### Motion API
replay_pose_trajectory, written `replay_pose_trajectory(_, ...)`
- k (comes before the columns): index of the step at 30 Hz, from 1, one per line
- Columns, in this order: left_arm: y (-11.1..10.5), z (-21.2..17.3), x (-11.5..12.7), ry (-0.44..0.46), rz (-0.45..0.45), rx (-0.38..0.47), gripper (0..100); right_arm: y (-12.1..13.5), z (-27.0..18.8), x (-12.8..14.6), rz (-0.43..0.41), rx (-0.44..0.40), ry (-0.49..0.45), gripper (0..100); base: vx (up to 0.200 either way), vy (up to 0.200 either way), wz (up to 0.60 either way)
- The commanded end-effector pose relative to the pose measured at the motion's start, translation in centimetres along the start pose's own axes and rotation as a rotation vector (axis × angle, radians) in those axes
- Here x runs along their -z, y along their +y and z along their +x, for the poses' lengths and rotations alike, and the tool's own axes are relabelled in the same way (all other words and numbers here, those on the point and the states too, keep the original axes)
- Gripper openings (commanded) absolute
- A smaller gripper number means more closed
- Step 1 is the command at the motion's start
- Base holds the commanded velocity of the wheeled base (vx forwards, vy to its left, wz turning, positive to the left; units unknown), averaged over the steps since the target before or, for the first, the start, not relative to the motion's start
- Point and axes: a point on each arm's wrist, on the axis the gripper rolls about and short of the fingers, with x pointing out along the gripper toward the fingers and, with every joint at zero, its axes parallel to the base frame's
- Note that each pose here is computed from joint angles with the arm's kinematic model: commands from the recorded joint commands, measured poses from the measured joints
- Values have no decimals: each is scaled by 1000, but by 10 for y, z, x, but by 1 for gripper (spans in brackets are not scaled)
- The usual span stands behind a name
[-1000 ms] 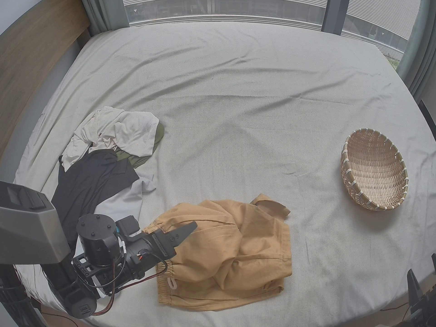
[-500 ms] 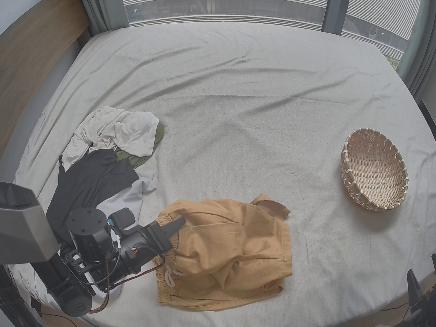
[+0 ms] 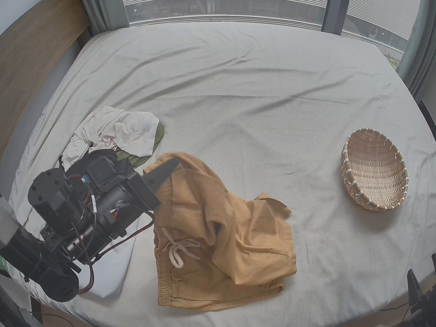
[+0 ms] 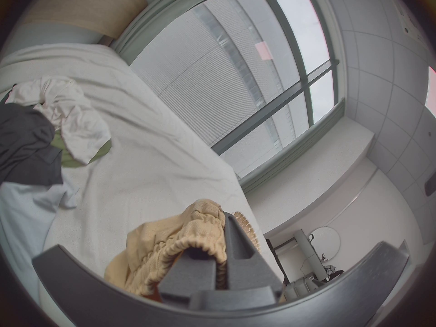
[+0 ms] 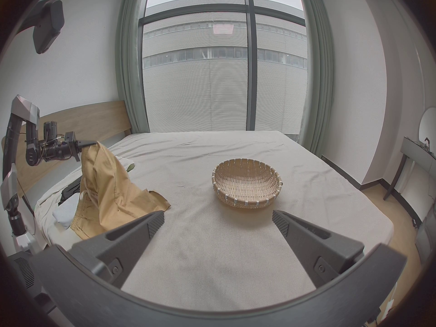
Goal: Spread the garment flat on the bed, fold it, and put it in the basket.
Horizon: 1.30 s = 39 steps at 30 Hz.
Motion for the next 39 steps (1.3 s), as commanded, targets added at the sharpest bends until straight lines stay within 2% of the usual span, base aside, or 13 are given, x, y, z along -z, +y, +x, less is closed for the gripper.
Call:
replay_pose_trajectory(1,-7,0,-10,-40,7,29,0,0,0,5,0,-1,1,100,0,0,0)
replay_pose_trajectory(16,-2,-1,-10,-41,12,8,0,0,0,4,-7,5,-11,100,0,0,0)
replay_pose_trajectory(18,-1,-2,-10,-38,11,2,0,0,-4,-15,-14,10,-114,100,0,0,0)
replay_pose_trajectory(20,-1,-2,-10,-37,11,3,0,0,-7,-28,-14,8,-140,100,0,0,0)
replay_pose_trajectory(23,-1,-1,-9,-34,10,5,0,1,-6,-38,-13,-2,-111,100,0,0,0)
replay_pose_trajectory(27,0,-1,-8,-31,10,1,0,3,4,-58,18,-104,-45,100,0,0,0)
replay_pose_trajectory(30,0,-1,-8,-32,10,2,0,3,14,-72,67,-150,-2,100,0,0,0)
replay_pose_trajectory(31,0,-2,-9,-33,11,1,0,3,21,-88,167,-199,24,100,0,0,0)
replay_pose_trajectory(32,0,-2,-9,-33,11,1,0,4,26,-98,223,-226,42,100,0,0,0)
replay_pose_trajectory(33,0,-2,-9,-33,11,1,0,4,26,-98,223,-226,42,100,0,0,0)
replay_pose_trajectory(35,1,-2,-8,-31,10,-5,0,7,46,-122,323,-306,108,100,0,0,0)
replay_pose_trajectory(39,2,-3,-9,-35,11,-9,0,12,78,-129,379,-316,224,100,0,0,0)
